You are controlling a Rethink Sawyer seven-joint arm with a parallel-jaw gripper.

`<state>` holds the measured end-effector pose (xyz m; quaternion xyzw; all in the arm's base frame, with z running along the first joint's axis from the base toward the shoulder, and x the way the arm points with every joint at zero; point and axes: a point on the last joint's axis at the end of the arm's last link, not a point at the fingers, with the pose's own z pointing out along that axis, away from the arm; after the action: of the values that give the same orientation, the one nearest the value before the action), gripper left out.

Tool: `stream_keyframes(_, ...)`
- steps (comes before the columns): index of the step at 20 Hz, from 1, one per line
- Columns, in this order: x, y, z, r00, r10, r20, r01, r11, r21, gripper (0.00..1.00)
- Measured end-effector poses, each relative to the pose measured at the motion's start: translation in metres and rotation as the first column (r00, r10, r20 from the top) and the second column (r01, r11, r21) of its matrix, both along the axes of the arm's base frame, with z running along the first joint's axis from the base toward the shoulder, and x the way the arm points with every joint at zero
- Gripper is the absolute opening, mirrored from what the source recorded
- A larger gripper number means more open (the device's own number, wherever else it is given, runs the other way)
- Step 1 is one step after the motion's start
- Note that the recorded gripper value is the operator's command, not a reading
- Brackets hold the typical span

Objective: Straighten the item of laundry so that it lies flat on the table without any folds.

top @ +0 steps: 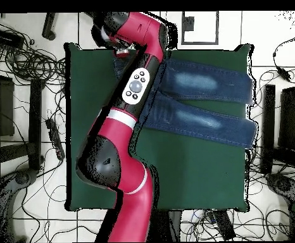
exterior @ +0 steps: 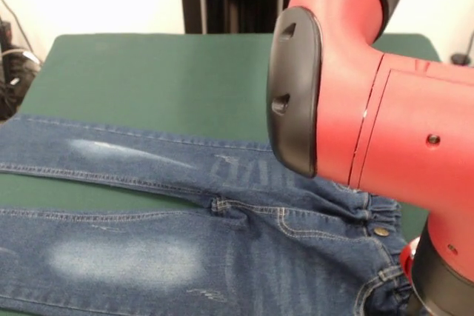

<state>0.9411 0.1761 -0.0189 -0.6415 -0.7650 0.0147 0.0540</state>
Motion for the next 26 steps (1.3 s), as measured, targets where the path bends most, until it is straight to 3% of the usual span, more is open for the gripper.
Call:
stream_keyframes(4,0.001,0.006,0.017,1.000,0.010,-0.007,-0.010,1.000,-0.001,1.00)
stream_keyframes(11,-0.005,0.016,0.057,0.996,0.045,-0.073,-0.048,0.998,-0.040,1.00)
stream_keyframes(18,-0.011,0.020,0.078,0.995,0.054,-0.090,-0.060,0.996,-0.072,1.00)
stream_keyframes(26,-0.050,0.021,0.102,0.996,0.018,-0.092,-0.036,0.981,-0.192,1.00)
